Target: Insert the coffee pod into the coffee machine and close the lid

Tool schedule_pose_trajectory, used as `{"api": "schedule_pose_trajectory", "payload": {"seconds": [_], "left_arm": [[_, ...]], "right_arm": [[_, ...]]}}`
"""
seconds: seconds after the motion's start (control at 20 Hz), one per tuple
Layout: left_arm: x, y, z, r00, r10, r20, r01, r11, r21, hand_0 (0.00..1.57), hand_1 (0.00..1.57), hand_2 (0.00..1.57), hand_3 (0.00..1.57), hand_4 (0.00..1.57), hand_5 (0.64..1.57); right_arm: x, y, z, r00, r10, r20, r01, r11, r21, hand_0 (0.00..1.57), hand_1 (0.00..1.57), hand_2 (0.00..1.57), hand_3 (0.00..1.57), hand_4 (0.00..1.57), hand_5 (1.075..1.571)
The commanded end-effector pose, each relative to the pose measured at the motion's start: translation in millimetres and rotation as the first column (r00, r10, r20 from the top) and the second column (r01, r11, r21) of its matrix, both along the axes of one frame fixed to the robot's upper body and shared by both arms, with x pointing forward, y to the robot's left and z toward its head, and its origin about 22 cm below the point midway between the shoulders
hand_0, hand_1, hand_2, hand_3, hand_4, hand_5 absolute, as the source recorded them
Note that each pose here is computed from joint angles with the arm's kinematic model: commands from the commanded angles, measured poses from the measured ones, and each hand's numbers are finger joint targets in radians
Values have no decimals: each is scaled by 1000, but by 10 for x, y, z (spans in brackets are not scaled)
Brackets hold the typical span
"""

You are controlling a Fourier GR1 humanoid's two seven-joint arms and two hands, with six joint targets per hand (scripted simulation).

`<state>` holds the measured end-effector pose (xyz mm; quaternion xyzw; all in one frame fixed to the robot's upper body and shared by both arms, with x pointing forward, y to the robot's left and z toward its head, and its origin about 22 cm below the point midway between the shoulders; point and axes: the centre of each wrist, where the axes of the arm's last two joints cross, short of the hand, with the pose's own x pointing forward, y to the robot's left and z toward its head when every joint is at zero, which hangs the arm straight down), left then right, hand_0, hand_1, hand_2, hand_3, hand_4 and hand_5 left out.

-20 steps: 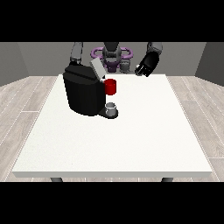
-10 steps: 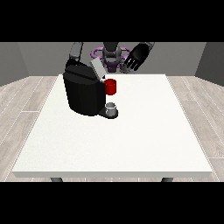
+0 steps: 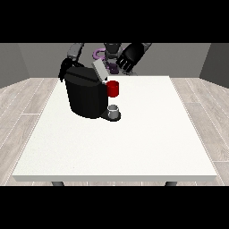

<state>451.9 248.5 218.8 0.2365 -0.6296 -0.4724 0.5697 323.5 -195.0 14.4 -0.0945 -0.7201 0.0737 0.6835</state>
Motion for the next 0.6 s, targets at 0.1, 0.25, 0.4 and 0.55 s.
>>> {"api": "schedule_pose_trajectory", "payload": {"seconds": [0.1, 0.25, 0.4, 0.55], "left_arm": [[30, 7, 513, 997, 25, 76, -24, 1000, -16, 1222, 1222, 1288, 1238, 475, 1571], [30, -59, 456, 996, -7, 92, 7, 1000, 3, 1265, 1265, 1303, 1256, 465, 1571], [38, 27, 572, 994, 15, 109, -15, 1000, 0, 1223, 1223, 1288, 1245, 491, 1571], [36, 170, 621, 994, 25, 105, -25, 1000, 2, 1188, 1188, 1266, 1227, 471, 1571]], "right_arm": [[248, -178, 454, 998, 9, 60, -10, 1000, 10, 0, 0, 0, 0, 178, 1571], [197, -217, 284, 993, -54, 105, 52, 998, 23, 0, 0, 0, 0, 0, 1571], [175, -147, 300, 995, -14, 97, 14, 1000, 0, 0, 0, 0, 0, 60, 1571], [167, -158, 356, 994, 0, 112, 0, 1000, -5, 0, 0, 0, 0, 100, 1571]]}}
